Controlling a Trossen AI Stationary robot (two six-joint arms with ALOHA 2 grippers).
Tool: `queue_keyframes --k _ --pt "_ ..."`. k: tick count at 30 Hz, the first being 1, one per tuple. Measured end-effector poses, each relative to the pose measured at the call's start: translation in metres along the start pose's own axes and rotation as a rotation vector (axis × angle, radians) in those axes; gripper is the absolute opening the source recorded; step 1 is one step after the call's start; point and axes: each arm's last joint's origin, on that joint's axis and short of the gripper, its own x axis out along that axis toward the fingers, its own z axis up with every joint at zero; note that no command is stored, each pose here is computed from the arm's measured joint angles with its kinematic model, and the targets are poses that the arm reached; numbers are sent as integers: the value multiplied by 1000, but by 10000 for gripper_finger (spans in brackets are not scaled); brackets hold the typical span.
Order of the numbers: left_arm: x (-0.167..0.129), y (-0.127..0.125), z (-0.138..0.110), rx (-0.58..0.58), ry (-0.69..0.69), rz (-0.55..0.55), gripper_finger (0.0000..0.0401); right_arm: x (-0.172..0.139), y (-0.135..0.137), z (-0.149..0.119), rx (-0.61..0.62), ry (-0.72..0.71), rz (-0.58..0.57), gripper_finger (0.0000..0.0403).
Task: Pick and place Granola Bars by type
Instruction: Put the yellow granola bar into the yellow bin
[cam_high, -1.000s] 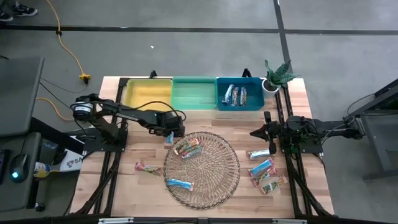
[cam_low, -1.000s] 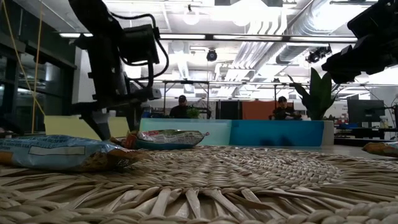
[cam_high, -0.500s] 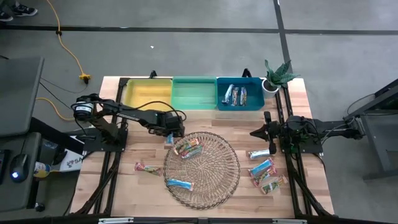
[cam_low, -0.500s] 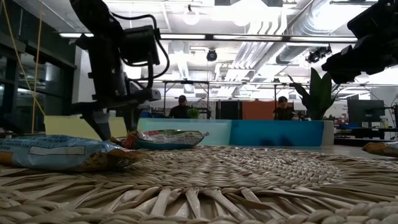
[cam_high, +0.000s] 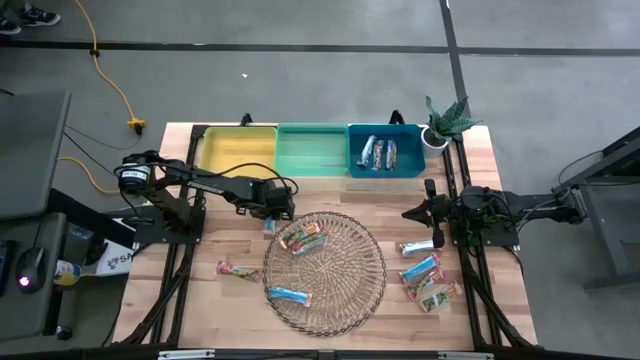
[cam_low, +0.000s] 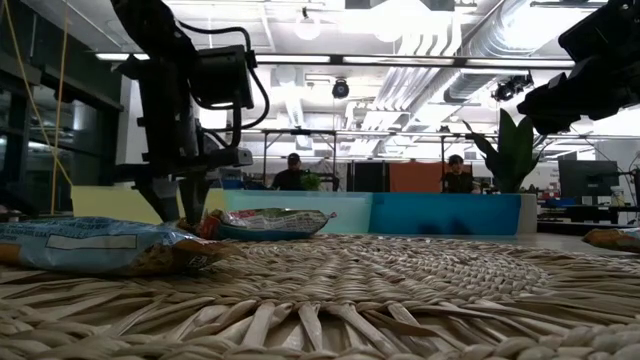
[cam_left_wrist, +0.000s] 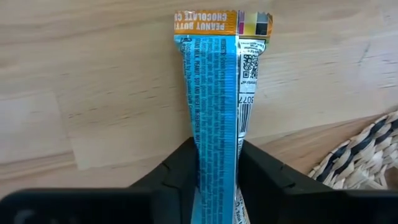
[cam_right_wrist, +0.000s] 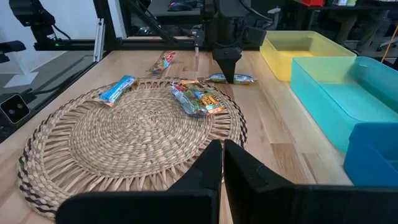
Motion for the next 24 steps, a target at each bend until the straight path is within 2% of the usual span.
queue_keyframes --k 8,13,19,24 --pt "-1 -1 1 14 -3 7 81 0 0 0 0 0 0 0" --pt "-13 -8 5 49 -37 -5 70 0 0 0 0 0 0 0" --pt "-31 -20 10 139 -93 -90 63 0 0 0 0 0 0 0" --pt "-53 -29 14 287 -125 -268 61 0 0 0 0 0 0 0"
